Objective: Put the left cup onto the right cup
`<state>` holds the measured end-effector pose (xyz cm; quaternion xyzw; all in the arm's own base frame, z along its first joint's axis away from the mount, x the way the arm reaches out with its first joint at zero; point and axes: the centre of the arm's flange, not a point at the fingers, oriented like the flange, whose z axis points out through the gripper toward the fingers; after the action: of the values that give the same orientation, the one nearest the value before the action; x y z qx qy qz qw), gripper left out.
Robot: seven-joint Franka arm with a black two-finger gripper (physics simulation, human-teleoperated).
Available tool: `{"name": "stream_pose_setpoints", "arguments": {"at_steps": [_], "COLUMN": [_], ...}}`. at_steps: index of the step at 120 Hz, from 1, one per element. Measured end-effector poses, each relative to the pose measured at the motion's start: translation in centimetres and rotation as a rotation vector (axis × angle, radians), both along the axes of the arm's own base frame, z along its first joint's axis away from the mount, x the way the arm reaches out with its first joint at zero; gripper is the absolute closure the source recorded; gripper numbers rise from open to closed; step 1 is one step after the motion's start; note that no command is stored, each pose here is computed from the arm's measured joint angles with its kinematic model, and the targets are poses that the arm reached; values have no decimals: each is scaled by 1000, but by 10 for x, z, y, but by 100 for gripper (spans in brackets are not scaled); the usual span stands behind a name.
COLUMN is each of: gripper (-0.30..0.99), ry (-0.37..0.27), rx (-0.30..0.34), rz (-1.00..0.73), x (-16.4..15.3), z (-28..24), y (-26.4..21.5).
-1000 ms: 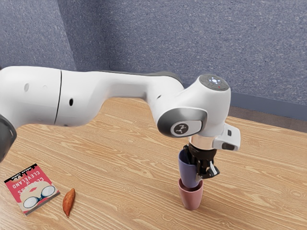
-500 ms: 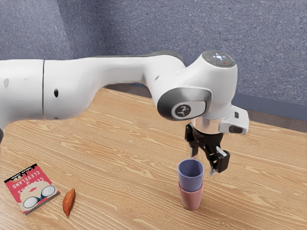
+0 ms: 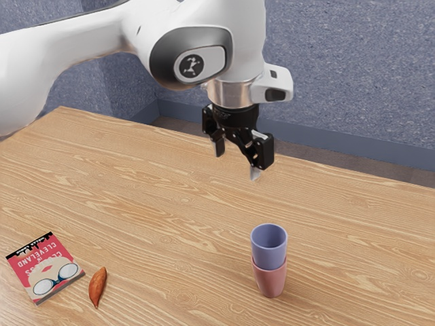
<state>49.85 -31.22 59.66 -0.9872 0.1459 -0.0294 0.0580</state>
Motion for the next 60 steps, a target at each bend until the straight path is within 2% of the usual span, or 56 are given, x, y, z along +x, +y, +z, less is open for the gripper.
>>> {"name": "stream_pose_setpoints", "arguments": {"at_steps": [16, 34, 60], "gripper": [1, 0, 0], "ry": [27, 63, 80], "rx": [-6, -18, -24], "rz": [61, 135, 237], "x": [5, 24, 50], "z": [12, 11, 9], "y": [45, 100, 184]}}
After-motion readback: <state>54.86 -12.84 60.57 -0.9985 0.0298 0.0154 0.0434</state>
